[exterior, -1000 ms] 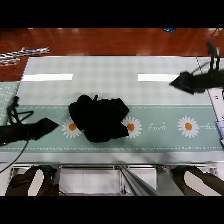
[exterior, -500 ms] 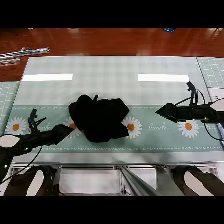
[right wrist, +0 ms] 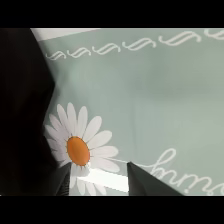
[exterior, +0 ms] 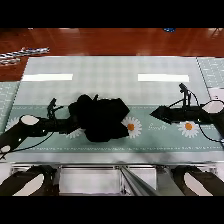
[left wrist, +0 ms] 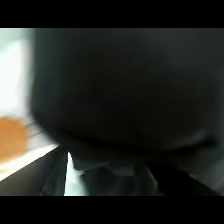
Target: Fold the shirts.
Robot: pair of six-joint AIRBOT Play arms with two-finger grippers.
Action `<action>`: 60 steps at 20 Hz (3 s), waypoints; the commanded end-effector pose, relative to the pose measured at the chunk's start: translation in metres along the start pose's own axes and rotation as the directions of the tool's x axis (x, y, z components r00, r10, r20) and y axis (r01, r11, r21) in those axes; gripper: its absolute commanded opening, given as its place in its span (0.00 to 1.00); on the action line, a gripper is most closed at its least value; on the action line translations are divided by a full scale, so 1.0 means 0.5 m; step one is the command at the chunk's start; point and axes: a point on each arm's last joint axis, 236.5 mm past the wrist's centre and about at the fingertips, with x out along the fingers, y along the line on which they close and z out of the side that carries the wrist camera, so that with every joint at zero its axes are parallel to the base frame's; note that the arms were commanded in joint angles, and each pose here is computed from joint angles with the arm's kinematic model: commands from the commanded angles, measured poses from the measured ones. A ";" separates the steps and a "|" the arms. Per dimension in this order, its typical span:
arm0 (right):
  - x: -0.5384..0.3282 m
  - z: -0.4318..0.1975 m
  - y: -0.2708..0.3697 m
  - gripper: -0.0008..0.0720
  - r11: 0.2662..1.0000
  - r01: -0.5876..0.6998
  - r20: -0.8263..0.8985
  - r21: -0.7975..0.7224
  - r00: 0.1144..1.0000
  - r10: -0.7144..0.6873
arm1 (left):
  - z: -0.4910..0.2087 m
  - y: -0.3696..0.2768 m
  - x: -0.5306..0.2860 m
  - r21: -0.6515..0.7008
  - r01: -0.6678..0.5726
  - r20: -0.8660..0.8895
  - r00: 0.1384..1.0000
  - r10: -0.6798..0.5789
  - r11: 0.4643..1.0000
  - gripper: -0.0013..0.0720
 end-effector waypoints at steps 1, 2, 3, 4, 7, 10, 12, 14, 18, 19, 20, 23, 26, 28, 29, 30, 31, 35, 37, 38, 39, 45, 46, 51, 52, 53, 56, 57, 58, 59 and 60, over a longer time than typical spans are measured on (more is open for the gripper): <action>0.005 -0.003 -0.002 0.57 1.000 0.002 -0.010 0.007 1.000 -0.001 | 0.015 -0.009 0.038 0.025 -0.021 -0.061 0.998 0.022 0.999 0.66; 0.010 -0.005 -0.005 0.57 1.000 0.000 -0.018 0.017 1.000 0.000 | 0.022 -0.018 0.037 0.030 -0.012 -0.066 0.998 0.014 0.999 0.32; 0.020 -0.008 -0.003 0.57 0.999 -0.010 -0.032 0.034 0.999 0.011 | 0.035 -0.029 0.033 0.046 -0.004 -0.056 0.998 0.006 0.999 0.05; 0.036 -0.014 0.001 0.57 0.999 -0.021 -0.053 0.039 0.998 0.023 | 0.043 -0.041 0.030 0.063 0.006 -0.052 0.999 -0.003 0.998 0.04; 0.107 -0.040 0.033 0.57 0.998 -0.055 -0.121 0.032 0.991 0.059 | 0.052 -0.066 0.021 0.091 0.031 -0.058 0.998 -0.026 0.995 0.04; 0.166 -0.038 0.056 0.57 0.998 -0.061 -0.162 0.034 0.985 0.066 | 0.050 -0.069 0.020 0.093 0.035 -0.065 0.997 -0.029 0.995 0.04; 0.195 -0.020 0.075 0.57 0.997 -0.073 -0.169 0.037 0.982 0.078 | 0.049 -0.070 0.020 0.093 0.036 -0.068 0.997 -0.030 0.995 0.04; 0.221 -0.002 0.095 0.57 0.996 -0.087 -0.181 0.037 0.979 0.092 | 0.049 -0.070 0.020 0.093 0.036 -0.068 0.997 -0.030 0.995 0.04; 0.269 0.020 0.134 0.57 0.994 -0.106 -0.216 0.005 0.971 0.105 | 0.049 -0.070 0.020 0.093 0.036 -0.068 0.997 -0.030 0.995 0.04; 0.281 0.022 0.147 0.57 0.994 -0.113 -0.227 -0.010 0.968 0.108 | 0.049 -0.070 0.020 0.093 0.036 -0.068 0.997 -0.030 0.995 0.04; 0.289 0.027 0.159 0.47 0.992 -0.120 -0.231 -0.025 0.967 0.111 | 0.048 -0.070 0.020 0.093 0.037 -0.070 0.997 -0.031 0.995 0.04; 0.275 0.062 0.202 0.05 0.976 -0.170 -0.215 -0.136 0.967 0.139 | 0.064 -0.087 0.000 0.095 0.064 -0.068 0.996 -0.058 0.993 0.04; 0.200 0.124 0.248 0.05 0.948 -0.186 -0.191 -0.258 0.972 0.138 | 0.142 -0.162 -0.089 0.166 0.133 0.020 0.990 -0.138 0.977 0.04; 0.095 0.216 0.287 0.05 0.926 -0.129 -0.070 -0.354 0.991 0.111 | 0.223 -0.242 -0.201 0.265 0.160 0.154 0.967 -0.205 0.951 0.04; 0.028 0.264 0.315 0.05 0.912 -0.101 0.008 -0.398 0.993 0.114 | 0.262 -0.287 -0.270 0.316 0.159 0.237 0.941 -0.240 0.935 0.04; -0.050 0.307 0.349 0.05 0.893 -0.075 0.092 -0.444 0.987 0.128 | 0.297 -0.339 -0.353 0.371 0.150 0.326 0.903 -0.280 0.916 0.04; -0.142 0.344 0.390 0.05 0.868 -0.041 0.182 -0.496 0.972 0.150 | 0.321 -0.393 -0.438 0.423 0.137 0.404 0.856 -0.321 0.896 0.04; -0.485 0.367 0.531 0.05 0.748 0.174 0.475 -0.640 0.855 0.208 | 0.293 -0.611 -0.724 0.657 0.022 0.547 0.674 -0.496 0.754 0.04; -0.610 0.318 0.565 0.05 0.697 0.282 0.569 -0.659 0.793 0.217 | 0.226 -0.696 -0.819 0.750 -0.050 0.539 0.624 -0.565 0.660 0.04; -0.658 0.292 0.567 0.05 0.685 0.331 0.613 -0.649 0.760 0.213 | 0.194 -0.718 -0.846 0.777 -0.087 0.533 0.619 -0.577 0.624 0.04; -0.705 0.264 0.556 0.05 0.680 0.388 0.659 -0.622 0.728 0.188 | 0.165 -0.727 -0.863 0.789 -0.127 0.533 0.627 -0.568 0.601 0.04; -0.775 0.088 0.503 0.05 0.675 0.428 0.650 -0.601 0.754 0.101 | 0.032 -0.677 -0.799 0.823 -0.107 0.401 0.805 -0.437 0.558 0.04; -0.744 0.063 0.490 0.05 0.676 0.392 0.594 -0.624 0.800 0.086 | 0.017 -0.664 -0.770 0.829 -0.073 0.350 0.840 -0.413 0.554 0.04; -0.523 0.003 0.358 0.05 0.762 0.221 0.286 -0.608 0.957 -0.049 | -0.063 -0.574 -0.527 0.778 0.201 -0.027 0.957 -0.289 0.595 0.04; -0.468 -0.012 0.320 0.05 0.789 0.190 0.213 -0.584 0.974 -0.077 | -0.074 -0.540 -0.466 0.760 0.215 -0.083 0.968 -0.236 0.613 0.04; -0.416 -0.029 0.286 0.05 0.814 0.156 0.136 -0.559 0.986 -0.096 | -0.074 -0.492 -0.397 0.736 0.193 -0.111 0.980 -0.167 0.649 0.04; -0.268 -0.041 0.184 0.05 0.873 0.123 0.007 -0.472 0.991 -0.136 | -0.019 -0.346 -0.218 0.616 0.056 -0.083 0.996 -0.006 0.785 0.04; -0.225 -0.030 0.152 0.05 0.889 0.133 -0.002 -0.439 0.989 -0.149 | 0.007 -0.314 -0.175 0.567 0.032 -0.068 0.998 0.008 0.823 0.04; -0.189 -0.014 0.123 0.05 0.899 0.153 -0.006 -0.411 0.985 -0.171 | 0.035 -0.288 -0.137 0.525 0.007 -0.050 0.998 0.023 0.851 0.04; -0.160 0.011 0.096 0.05 0.901 0.184 0.000 -0.392 0.980 -0.200 | 0.069 -0.269 -0.102 0.489 -0.015 -0.033 0.999 0.035 0.872 0.04; -0.130 0.045 0.073 0.05 0.903 0.214 0.012 -0.372 0.974 -0.226 | 0.098 -0.262 -0.074 0.455 -0.021 -0.020 0.999 0.034 0.890 0.04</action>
